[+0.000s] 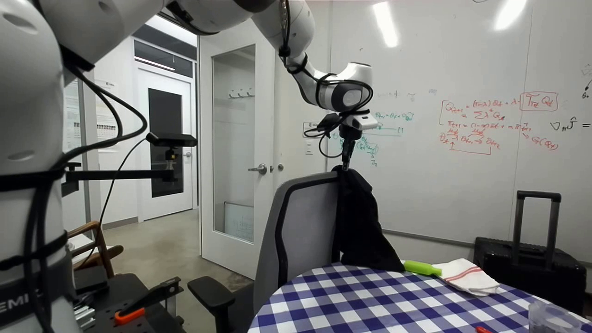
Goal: Pick the cloth on the back rest of the chair and on the table
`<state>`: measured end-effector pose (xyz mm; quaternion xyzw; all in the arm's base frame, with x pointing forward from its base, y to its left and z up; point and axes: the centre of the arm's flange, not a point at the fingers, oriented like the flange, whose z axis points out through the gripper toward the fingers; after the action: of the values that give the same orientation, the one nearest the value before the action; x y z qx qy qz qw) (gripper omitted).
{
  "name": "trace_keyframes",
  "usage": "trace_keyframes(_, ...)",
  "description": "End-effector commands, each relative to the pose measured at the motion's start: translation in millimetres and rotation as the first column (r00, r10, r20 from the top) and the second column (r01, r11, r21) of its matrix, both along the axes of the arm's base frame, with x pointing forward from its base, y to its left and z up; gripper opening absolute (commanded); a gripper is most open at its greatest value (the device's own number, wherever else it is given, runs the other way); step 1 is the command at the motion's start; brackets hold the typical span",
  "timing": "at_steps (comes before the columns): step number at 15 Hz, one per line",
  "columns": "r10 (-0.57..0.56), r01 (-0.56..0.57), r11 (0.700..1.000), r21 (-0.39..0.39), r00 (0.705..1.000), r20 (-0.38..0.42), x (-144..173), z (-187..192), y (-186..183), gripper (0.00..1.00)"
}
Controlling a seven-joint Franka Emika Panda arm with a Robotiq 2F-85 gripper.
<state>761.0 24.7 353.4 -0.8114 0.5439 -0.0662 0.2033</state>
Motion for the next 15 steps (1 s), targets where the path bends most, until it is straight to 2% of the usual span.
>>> trace_keyframes(1, -0.021, 0.021, 1.0, -0.014, 1.0, 0.011, 11.3, 2.9, 3.4, 0.0)
trace_keyframes(5, -0.041, 0.041, 0.999, 0.012, 0.999, 0.005, 12.1, 25.2, -3.1, 0.01)
trace_keyframes(11, -0.092, 0.096, 0.995, -0.012, 0.981, 0.169, 10.1, 138.1, -45.2, 0.01)
trace_keyframes(15, -0.129, 0.139, 0.99, -0.028, 0.964, 0.234, -18.6, 212.6, -79.3, 0.01)
